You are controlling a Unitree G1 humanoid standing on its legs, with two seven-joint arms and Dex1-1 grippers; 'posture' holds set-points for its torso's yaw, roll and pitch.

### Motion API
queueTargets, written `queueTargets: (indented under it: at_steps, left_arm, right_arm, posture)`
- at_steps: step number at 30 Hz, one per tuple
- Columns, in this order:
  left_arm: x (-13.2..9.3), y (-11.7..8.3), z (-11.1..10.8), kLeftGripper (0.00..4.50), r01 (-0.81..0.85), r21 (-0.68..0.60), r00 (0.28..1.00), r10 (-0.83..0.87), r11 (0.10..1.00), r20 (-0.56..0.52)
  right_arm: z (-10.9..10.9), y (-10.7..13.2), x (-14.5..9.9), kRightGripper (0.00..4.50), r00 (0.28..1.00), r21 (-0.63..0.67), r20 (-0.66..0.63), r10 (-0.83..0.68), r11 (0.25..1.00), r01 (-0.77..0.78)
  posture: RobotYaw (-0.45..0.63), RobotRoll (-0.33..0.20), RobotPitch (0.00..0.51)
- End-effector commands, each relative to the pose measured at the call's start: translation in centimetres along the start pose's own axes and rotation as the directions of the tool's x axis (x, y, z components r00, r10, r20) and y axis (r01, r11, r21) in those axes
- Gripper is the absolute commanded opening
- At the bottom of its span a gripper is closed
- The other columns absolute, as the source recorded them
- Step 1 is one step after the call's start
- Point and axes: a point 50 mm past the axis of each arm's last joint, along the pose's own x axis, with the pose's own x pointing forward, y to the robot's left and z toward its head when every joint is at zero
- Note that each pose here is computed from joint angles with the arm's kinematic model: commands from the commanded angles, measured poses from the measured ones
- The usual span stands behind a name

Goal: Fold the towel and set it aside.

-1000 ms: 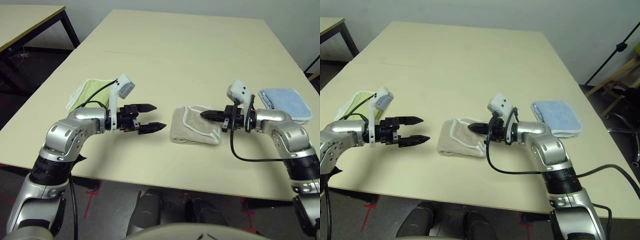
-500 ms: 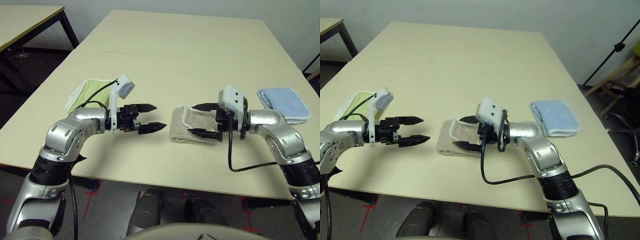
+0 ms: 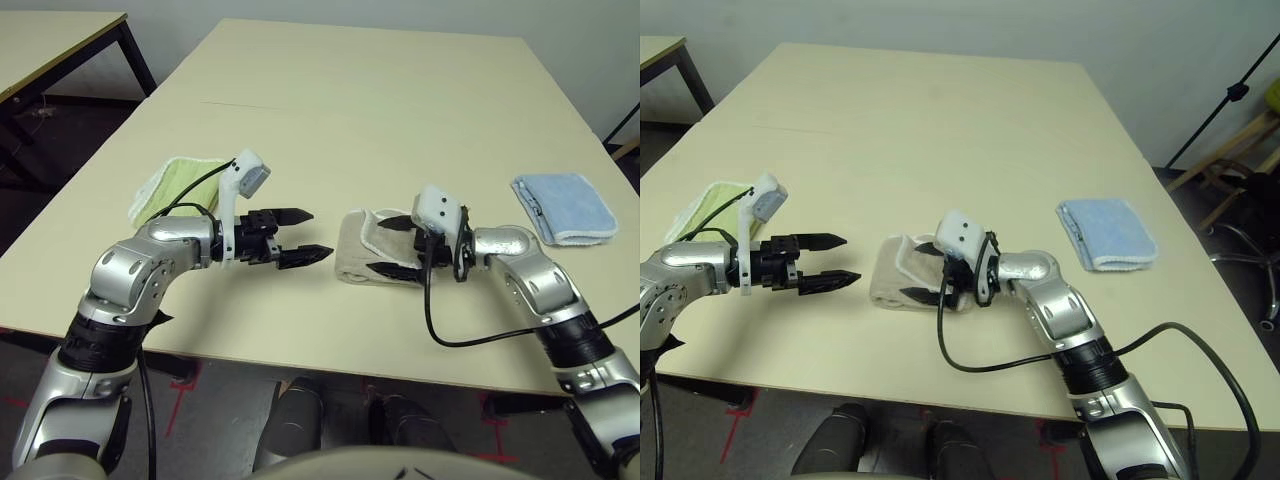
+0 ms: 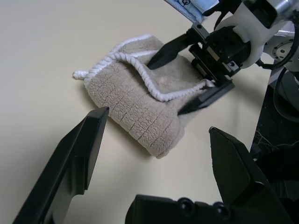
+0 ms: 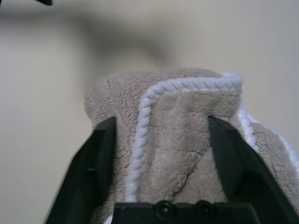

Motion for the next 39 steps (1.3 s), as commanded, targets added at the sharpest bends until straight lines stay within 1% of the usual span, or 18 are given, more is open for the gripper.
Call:
queueTargets:
  at_steps: [1,4,7,8,12,16,19,25,26,28,29,30,34,36,39]
  left_arm:
    - [-0.1,-0.2,-0.1,4.50,0.000,-0.004,1.000,0.000,1.000,0.000]
    - [-0.2,-0.2,0.0,4.50,-0.002,-0.002,1.000,0.002,1.000,0.002]
    - [-0.2,-0.2,0.0,4.50,-0.002,-0.001,1.000,0.002,1.000,0.002]
    - [-0.2,-0.2,0.0,4.50,-0.002,-0.001,1.000,0.002,1.000,0.003]
    - [-0.1,-0.2,-0.1,4.50,0.002,0.001,1.000,-0.002,1.000,0.005]
    - [0.0,-0.2,-0.1,4.50,0.008,0.000,1.000,-0.008,1.000,0.008]
    - [0.1,-0.1,-0.1,4.50,0.011,-0.001,1.000,-0.011,1.000,0.009]
    - [0.5,0.1,0.1,4.50,0.025,0.000,1.000,-0.025,1.000,0.015]
    - [0.6,0.1,0.1,4.50,0.027,0.001,1.000,-0.027,1.000,0.015]
    - [0.7,0.3,0.2,4.50,0.029,0.000,0.999,-0.029,1.000,0.020]
    - [0.8,0.3,0.3,4.50,0.032,0.001,0.999,-0.032,0.999,0.024]
    - [0.9,0.3,0.3,4.50,0.033,0.001,0.999,-0.033,0.999,0.028]
    - [1.1,0.5,0.7,4.50,0.031,0.000,0.998,-0.031,1.000,0.056]
    - [1.3,0.4,0.8,4.50,0.032,-0.002,0.997,-0.032,0.999,0.068]
    - [1.5,0.4,0.8,4.50,0.038,-0.010,0.996,-0.038,0.999,0.077]
  right_arm:
    - [-0.2,-0.5,-0.4,2.44,0.999,0.053,0.011,-0.043,0.998,0.042]
    - [-0.4,-0.8,-0.7,1.30,0.997,0.138,0.032,-0.071,0.988,0.066]
    - [-0.8,-0.7,-1.0,0.19,0.997,0.176,0.033,-0.068,0.982,0.062]
    - [-0.8,-0.7,-1.1,0.03,0.997,0.197,0.041,-0.068,0.979,0.059]
    - [-0.8,-0.8,-1.9,0.03,0.996,0.254,0.055,-0.066,0.966,0.050]
    - [-1.5,-0.7,-3.1,0.07,0.999,0.227,-0.002,-0.045,0.973,0.044]
    - [-1.8,-1.1,-4.1,0.77,0.997,0.197,-0.044,-0.064,0.978,0.072]
    - [-0.6,-2.9,-6.5,2.89,0.989,0.107,-0.091,-0.118,0.986,0.127]
    - [-0.3,-3.3,-6.9,3.25,0.987,0.090,-0.095,-0.131,0.986,0.139]
    - [0.8,-4.1,-7.3,4.00,0.985,0.071,-0.068,-0.159,0.984,0.163]
    - [1.5,-4.3,-7.2,4.38,0.987,0.084,-0.033,-0.157,0.984,0.159]
    - [2.2,-4.3,-7.0,4.45,0.989,0.093,-0.001,-0.151,0.984,0.150]
    - [4.0,-3.8,-6.1,4.45,0.992,0.134,0.078,-0.100,0.987,0.089]
    - [4.5,-3.6,-5.8,4.45,0.992,0.162,0.097,-0.081,0.985,0.065]
    - [4.6,-3.2,-5.5,4.45,0.995,0.184,0.086,-0.042,0.983,0.026]
  posture:
    - [0.25,0.000,0.128]
    - [0.25,0.000,0.126]
    - [0.25,0.000,0.126]
    - [0.25,0.000,0.126]
    - [0.24,0.000,0.123]
    - [0.24,0.000,0.123]
    - [0.24,0.000,0.123]
    - [0.24,0.000,0.123]
    - [0.21,0.000,0.115]
    - [0.21,0.000,0.113]
    - [0.21,0.000,0.113]
    - [0.21,0.000,0.111]
    - [0.22,0.000,0.109]
    - [0.22,0.000,0.108]
    - [0.22,0.000,0.108]
